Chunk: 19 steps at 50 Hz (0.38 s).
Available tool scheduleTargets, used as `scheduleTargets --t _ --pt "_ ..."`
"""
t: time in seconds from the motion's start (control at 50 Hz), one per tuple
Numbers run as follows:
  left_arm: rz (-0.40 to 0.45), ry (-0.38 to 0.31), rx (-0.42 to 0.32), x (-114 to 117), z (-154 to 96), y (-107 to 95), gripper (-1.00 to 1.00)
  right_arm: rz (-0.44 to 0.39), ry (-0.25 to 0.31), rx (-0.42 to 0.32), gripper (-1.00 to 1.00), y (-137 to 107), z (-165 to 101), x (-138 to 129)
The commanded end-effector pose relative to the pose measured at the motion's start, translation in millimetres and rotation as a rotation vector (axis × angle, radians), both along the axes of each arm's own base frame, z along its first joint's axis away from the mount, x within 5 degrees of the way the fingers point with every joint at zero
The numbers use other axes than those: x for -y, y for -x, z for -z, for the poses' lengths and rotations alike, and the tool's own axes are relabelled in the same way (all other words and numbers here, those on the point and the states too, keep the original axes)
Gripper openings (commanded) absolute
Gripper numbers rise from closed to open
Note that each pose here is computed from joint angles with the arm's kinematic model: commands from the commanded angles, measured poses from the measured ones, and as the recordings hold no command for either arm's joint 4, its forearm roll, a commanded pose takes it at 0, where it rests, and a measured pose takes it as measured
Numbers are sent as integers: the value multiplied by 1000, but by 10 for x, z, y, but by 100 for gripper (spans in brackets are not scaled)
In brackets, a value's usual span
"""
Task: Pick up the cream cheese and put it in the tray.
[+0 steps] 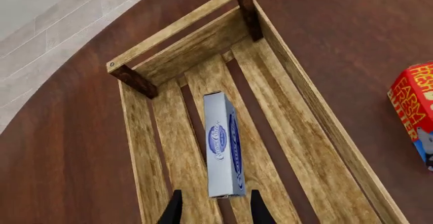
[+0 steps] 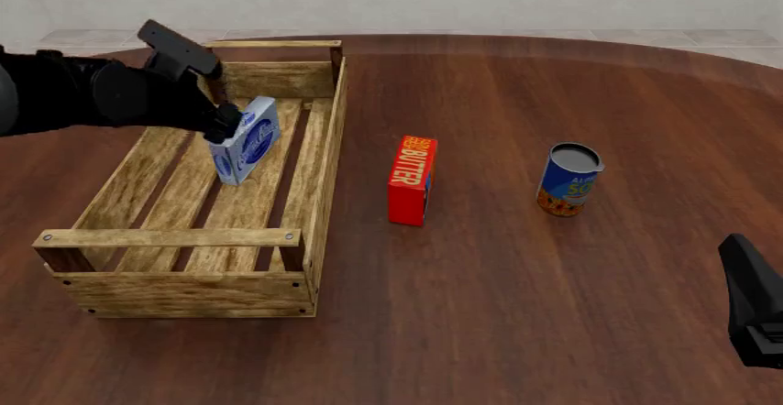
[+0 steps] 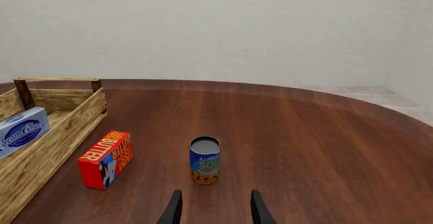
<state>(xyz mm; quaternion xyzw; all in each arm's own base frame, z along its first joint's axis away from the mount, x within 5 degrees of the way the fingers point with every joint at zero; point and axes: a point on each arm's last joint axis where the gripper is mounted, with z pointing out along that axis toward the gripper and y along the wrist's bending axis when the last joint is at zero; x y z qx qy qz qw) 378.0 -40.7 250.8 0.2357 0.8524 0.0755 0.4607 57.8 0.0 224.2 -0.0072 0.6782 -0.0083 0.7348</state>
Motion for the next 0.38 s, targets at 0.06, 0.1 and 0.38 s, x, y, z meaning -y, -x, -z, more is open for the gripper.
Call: scheduleTargets --t 0.06,0.1,0.38 --pt "-13 44 88 0 -390 271 100 0 0 0 100 0 0 0" --pt "-8 45 105 6 -437 350 100 0 0 0 100 0 0 0" --pt "-30 114 179 -15 -605 745 100 0 -1 0 100 0 0 0"
